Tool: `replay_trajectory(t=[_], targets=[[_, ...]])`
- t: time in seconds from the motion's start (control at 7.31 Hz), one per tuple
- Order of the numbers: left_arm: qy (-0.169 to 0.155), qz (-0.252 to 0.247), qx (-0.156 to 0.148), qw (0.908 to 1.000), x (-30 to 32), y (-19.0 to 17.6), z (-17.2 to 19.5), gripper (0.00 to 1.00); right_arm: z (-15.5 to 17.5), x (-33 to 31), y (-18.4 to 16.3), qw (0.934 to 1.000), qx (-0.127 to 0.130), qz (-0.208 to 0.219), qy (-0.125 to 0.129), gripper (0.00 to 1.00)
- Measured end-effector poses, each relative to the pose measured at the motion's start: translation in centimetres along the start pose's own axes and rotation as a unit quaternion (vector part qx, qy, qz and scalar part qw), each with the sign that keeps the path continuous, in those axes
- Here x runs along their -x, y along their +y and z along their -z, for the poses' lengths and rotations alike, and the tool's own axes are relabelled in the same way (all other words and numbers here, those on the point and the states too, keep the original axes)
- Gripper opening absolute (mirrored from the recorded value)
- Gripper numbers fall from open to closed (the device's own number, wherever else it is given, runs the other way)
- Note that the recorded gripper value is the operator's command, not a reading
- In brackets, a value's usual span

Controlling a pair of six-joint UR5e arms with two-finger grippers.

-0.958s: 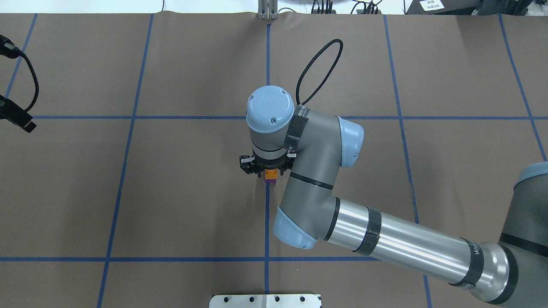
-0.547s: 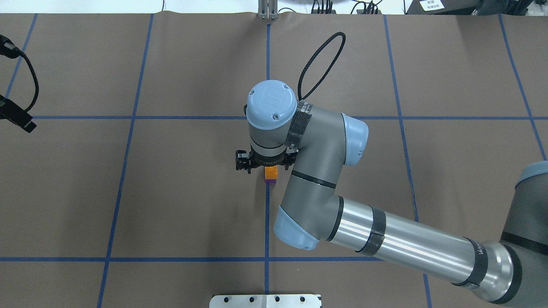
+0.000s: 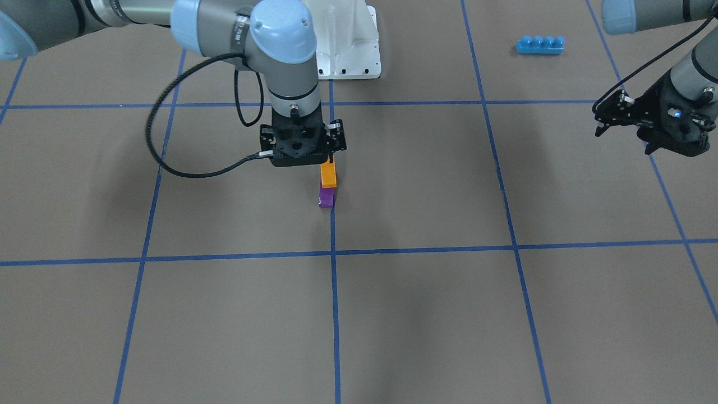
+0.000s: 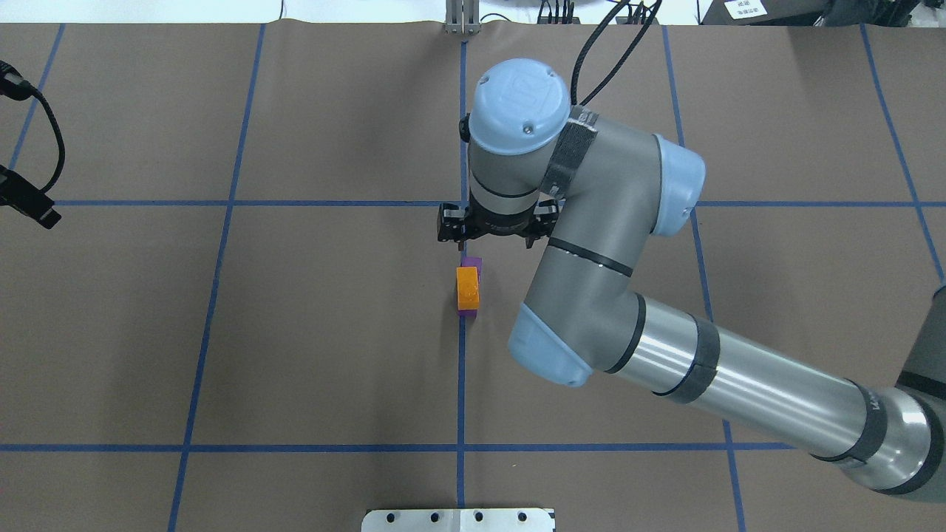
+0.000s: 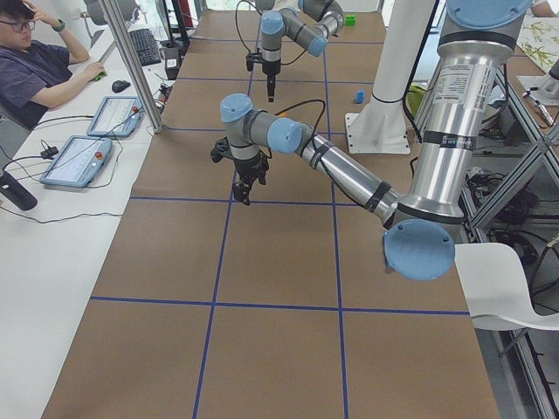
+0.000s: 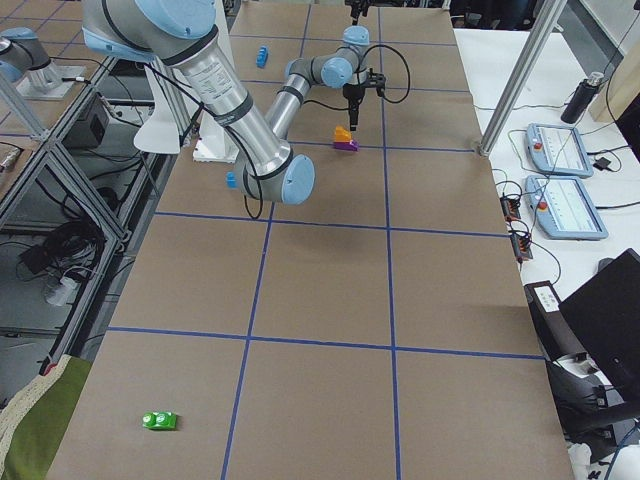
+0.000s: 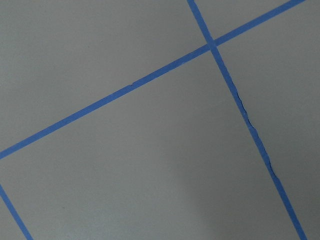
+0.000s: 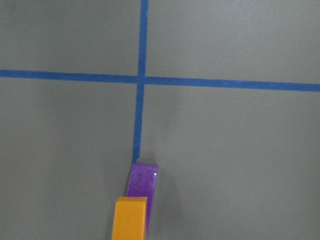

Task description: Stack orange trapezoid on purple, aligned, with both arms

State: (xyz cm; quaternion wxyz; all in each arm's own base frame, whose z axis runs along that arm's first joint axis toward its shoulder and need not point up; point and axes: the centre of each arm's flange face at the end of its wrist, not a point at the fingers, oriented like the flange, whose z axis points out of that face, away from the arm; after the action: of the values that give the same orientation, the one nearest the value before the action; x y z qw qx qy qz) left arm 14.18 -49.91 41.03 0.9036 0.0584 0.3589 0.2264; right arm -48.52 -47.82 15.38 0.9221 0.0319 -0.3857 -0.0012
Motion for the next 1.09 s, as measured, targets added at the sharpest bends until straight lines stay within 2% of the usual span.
replay_trajectory(t=[0.27, 0.68, 0.82, 1.09], targets=[[-0.005, 0.016, -0.01, 0.9998, 1.7, 0.4, 1.2, 1.0, 3.6, -10.7, -4.1, 0.9997, -0.003, 0.02, 0.011, 1.0], [-0.02, 0.032, -0.026, 0.9989, 7.0, 1.5, 3.4, 1.0, 7.6, -32.3, -9.0, 0.9941, 0.004, 0.097, 0.049, 1.0], [-0.026, 0.026, -0.027, 0.9989, 10.0, 2.2, 4.0, 1.0, 8.7, -40.1, -9.0, 0.9916, 0.012, 0.118, 0.05, 1.0], [-0.035, 0.015, -0.026, 0.9989, 17.2, 4.6, 5.0, 1.0, 11.1, -54.0, -6.6, 0.9878, 0.019, 0.145, 0.054, 1.0]])
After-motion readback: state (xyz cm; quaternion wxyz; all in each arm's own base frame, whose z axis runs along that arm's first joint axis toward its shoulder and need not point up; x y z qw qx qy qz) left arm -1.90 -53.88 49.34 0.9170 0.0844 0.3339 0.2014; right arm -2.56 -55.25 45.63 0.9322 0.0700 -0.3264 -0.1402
